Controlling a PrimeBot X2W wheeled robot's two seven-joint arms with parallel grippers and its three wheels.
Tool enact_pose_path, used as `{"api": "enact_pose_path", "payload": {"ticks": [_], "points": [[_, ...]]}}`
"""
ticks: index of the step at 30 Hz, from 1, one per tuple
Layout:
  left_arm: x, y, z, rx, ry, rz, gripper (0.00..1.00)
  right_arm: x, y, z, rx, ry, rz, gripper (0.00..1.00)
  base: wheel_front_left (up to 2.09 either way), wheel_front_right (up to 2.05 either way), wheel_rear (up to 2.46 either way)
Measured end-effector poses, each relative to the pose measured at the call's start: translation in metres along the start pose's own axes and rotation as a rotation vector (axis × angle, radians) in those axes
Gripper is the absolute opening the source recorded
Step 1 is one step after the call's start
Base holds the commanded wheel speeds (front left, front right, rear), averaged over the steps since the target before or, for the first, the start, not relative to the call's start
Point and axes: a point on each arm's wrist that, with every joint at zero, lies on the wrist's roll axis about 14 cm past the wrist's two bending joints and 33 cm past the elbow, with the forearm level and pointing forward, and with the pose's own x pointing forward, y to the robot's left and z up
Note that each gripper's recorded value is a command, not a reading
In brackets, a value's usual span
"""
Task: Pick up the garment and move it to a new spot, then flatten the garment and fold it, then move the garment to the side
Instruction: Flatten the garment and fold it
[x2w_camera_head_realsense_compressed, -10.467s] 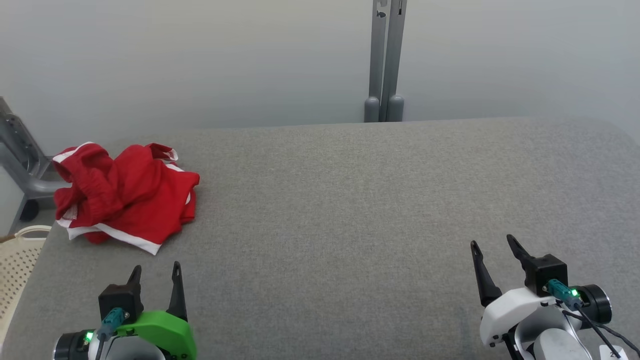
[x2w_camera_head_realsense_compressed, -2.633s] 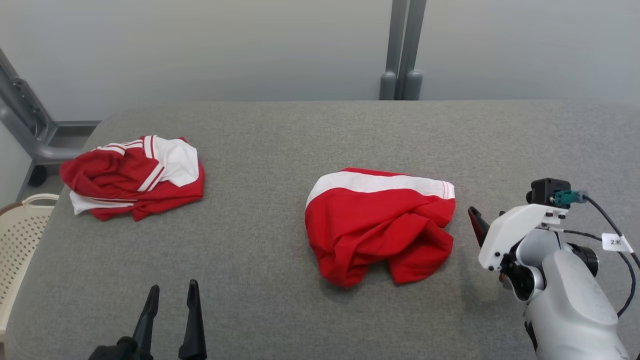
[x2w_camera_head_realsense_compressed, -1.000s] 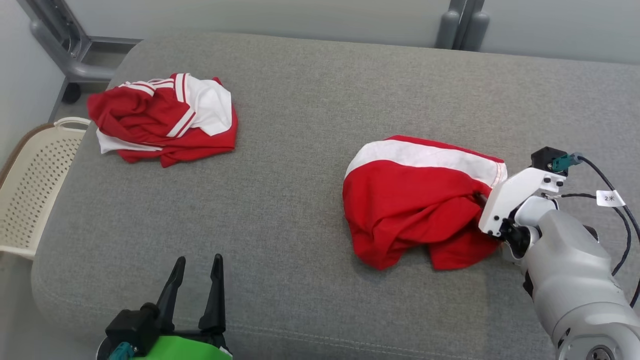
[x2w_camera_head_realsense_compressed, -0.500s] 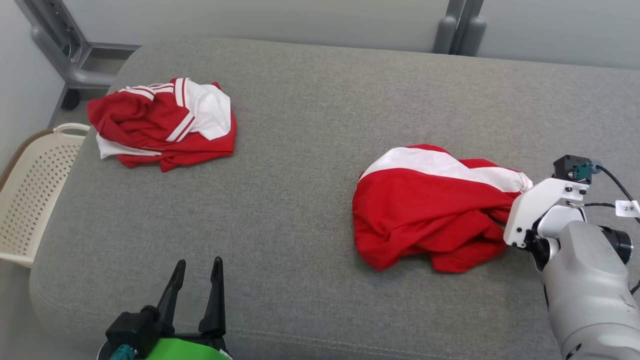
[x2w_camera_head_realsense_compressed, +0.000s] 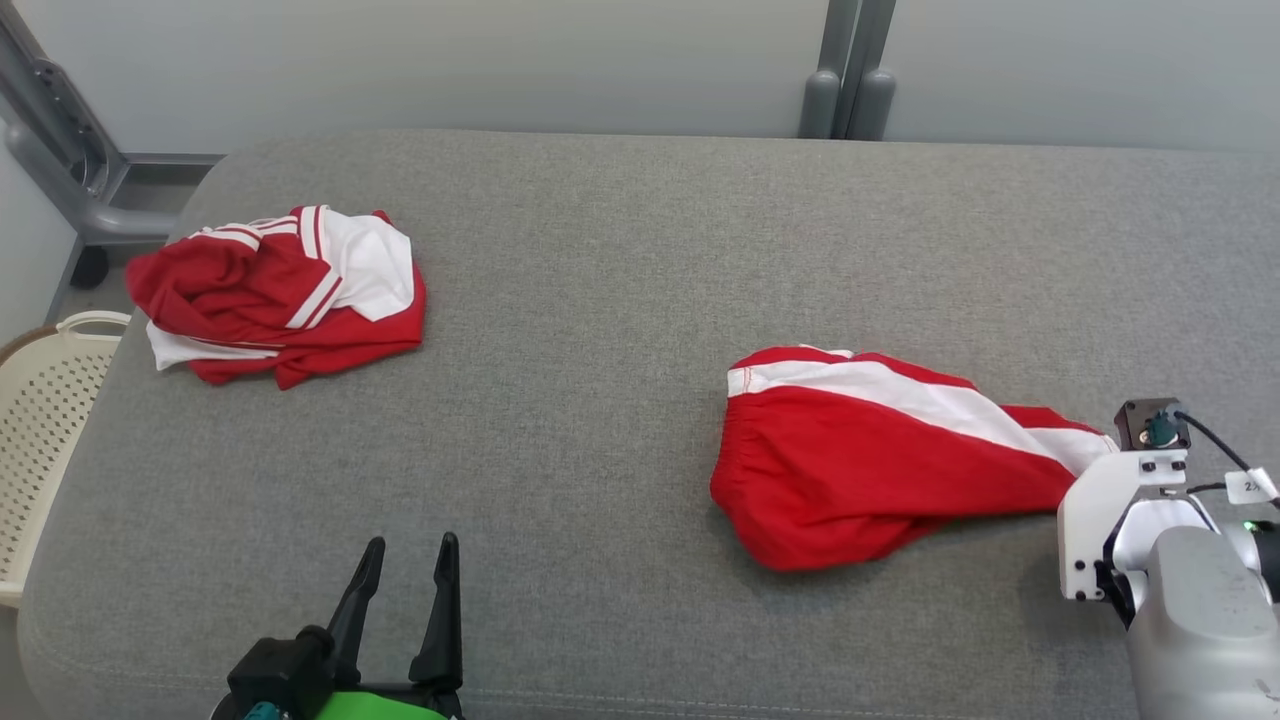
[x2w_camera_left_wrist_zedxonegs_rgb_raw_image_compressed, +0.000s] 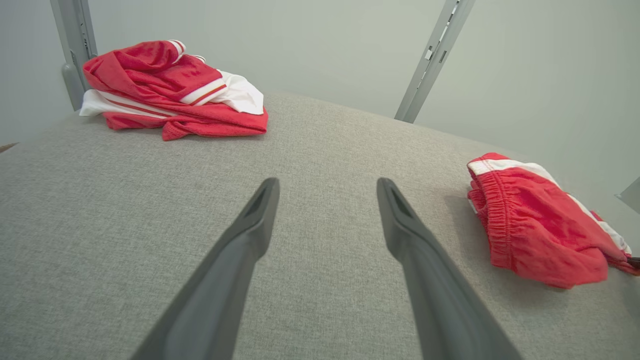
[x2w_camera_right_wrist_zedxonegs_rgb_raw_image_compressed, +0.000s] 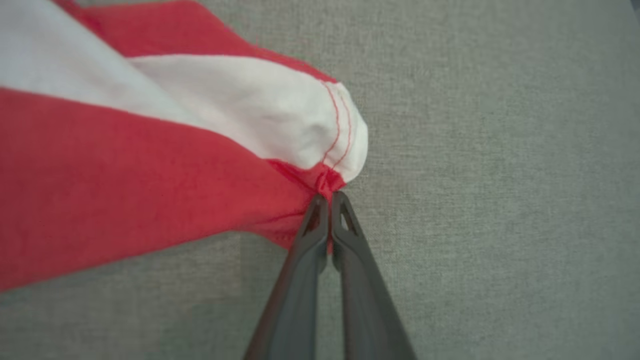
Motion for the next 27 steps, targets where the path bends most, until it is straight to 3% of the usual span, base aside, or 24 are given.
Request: {"api": "enact_pose_path", "payload": {"ticks": [5, 7, 8, 9, 10, 11, 20, 27], "points": [[0.001, -0.002, -0.001, 0.003, 0.005, -0.007, 1.00, -0.002, -0.002, -0.018, -0.011, 0.026, -0.002, 0.00, 0.00, 0.00, 0.00], [0.002, -0.002, -0.002, 0.006, 0.007, -0.009, 1.00, -0.003, -0.004, -0.022, -0.022, 0.032, -0.006, 0.43, 0.00, 0.00, 0.00], [0.002, -0.003, -0.002, 0.007, 0.007, -0.011, 1.00, -0.004, -0.005, -0.024, -0.024, 0.035, -0.009, 0.35, 0.00, 0.00, 0.00], [0.001, -0.003, -0.002, 0.008, 0.007, -0.012, 1.00, -0.004, -0.007, -0.025, -0.025, 0.038, -0.013, 0.40, 0.00, 0.00, 0.00], [0.001, -0.003, -0.002, 0.009, 0.008, -0.011, 1.00, -0.005, -0.009, -0.026, -0.017, 0.036, -0.016, 0.87, 0.00, 0.00, 0.00], [0.001, -0.003, -0.002, 0.010, 0.008, -0.012, 1.00, -0.006, -0.010, -0.026, -0.004, 0.031, -0.019, 1.00, 0.00, 0.00, 0.00], [-0.007, 0.006, 0.003, 0.076, 0.007, 0.022, 1.00, -0.023, -0.003, 0.004, 0.238, -0.157, 0.026, 1.00, 0.00, 0.00, 0.00], [-0.013, 0.022, 0.018, 0.095, -0.038, 0.100, 1.00, -0.052, -0.009, 0.026, 0.298, -0.375, 0.032, 1.00, 0.00, 0.00, 0.00]]}}
